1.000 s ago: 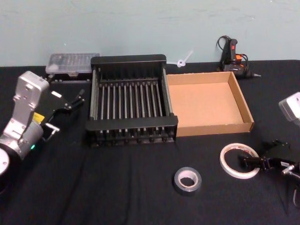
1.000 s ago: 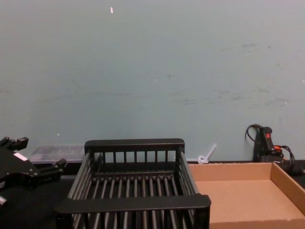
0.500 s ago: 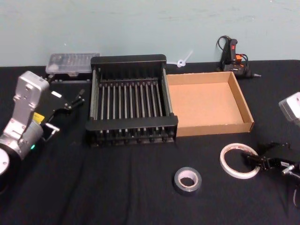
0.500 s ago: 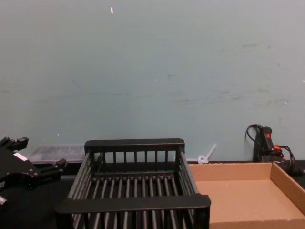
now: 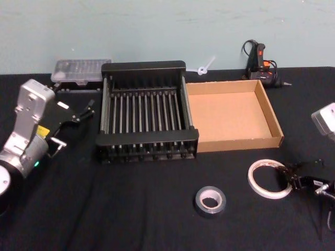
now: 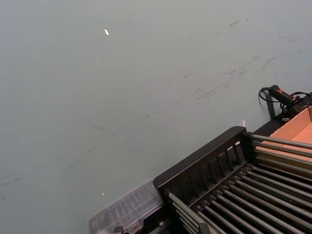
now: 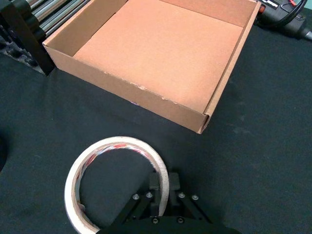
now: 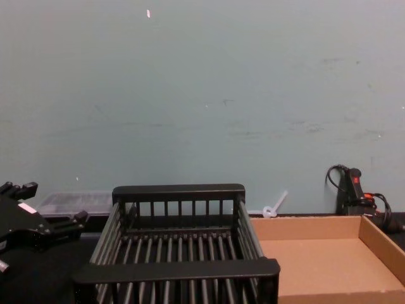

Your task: Pick up the white tape and place it into the black box , Pick up the silver tape and place it into the brown box.

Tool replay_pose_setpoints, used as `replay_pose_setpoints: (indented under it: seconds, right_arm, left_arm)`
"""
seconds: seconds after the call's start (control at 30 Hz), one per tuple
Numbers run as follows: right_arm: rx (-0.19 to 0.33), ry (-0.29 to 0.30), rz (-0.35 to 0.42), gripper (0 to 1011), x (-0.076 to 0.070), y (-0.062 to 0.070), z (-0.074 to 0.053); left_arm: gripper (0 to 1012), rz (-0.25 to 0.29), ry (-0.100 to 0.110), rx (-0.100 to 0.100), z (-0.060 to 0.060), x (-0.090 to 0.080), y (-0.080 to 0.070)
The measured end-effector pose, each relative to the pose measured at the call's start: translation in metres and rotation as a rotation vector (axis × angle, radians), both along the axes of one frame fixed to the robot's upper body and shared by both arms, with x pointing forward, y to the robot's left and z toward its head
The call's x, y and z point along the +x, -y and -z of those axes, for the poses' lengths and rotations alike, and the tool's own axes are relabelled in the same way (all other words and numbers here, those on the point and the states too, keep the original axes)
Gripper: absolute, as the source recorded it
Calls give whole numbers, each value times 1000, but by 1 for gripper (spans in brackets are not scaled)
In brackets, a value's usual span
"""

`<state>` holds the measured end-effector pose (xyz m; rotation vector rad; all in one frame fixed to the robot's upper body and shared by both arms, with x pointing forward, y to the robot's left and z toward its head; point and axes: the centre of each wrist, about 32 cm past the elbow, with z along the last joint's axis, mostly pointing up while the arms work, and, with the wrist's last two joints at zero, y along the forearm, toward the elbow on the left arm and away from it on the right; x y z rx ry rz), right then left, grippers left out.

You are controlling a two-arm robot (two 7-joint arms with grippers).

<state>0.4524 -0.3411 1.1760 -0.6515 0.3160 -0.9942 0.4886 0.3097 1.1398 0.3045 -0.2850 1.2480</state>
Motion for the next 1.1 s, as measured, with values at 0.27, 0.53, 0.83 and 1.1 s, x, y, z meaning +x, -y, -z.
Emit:
replay_pose_setpoints:
  seconds: [0.27,0.53,0.83,1.1]
  right_arm:
    - [0,0,0,98,0,0,0]
    - [0,0,0,98,0,0,0]
    - [0,0,0,97,0,0,0]
    - [14,23,19,98,0,0,-5]
  left_arm:
    - [1001,0,0,0,0,0,0]
    - [1001,0,0,0,0,0,0]
    - [1002,0,0,0,0,0,0]
    - [1001,0,0,0,0,0,0]
